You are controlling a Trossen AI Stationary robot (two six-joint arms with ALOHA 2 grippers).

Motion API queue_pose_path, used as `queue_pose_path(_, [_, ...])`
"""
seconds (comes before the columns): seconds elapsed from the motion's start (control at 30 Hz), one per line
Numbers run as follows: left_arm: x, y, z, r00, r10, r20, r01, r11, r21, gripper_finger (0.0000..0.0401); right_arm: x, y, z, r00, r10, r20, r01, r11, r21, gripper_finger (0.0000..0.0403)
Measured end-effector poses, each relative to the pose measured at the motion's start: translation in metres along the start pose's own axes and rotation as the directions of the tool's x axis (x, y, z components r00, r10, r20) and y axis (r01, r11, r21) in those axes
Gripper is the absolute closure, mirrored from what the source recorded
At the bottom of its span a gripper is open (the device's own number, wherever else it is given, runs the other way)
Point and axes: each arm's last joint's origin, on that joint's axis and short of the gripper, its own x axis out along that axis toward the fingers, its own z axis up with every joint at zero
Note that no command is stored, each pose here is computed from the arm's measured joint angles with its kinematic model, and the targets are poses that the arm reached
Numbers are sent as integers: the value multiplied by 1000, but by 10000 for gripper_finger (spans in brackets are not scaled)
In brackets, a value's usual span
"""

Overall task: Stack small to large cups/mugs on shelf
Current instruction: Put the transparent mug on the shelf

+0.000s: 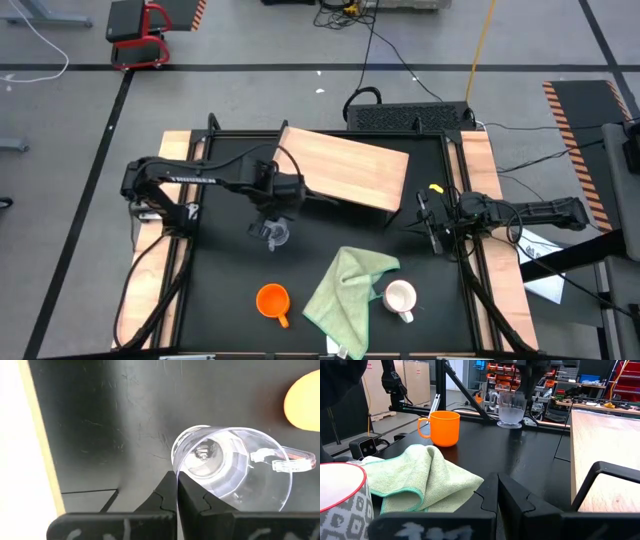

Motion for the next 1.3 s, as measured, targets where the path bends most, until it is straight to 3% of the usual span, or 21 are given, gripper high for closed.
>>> queue_pose_path(0.3, [-29, -6, -14, 995, 59, 77, -57, 998, -26, 401, 0, 0, 0, 1000, 0, 1, 0, 1000, -2, 403])
queue_pose_path(0.5, [-38, -3, -26, 996, 63, 63, -59, 996, -65, 401, 0, 0, 1, 1000, 0, 8, 0, 1000, -4, 403])
queue_pose_path(0.8, [-39, 13, -38, 998, 61, 16, -58, 986, -156, 401, 0, 0, 3, 1000, -1, 28, 2, 1000, -16, 403])
queue_pose_path(1.3, [-40, 16, -38, 998, 64, 28, -59, 986, -154, 401, 0, 0, 3, 1000, -2, 29, 2, 1000, -23, 403])
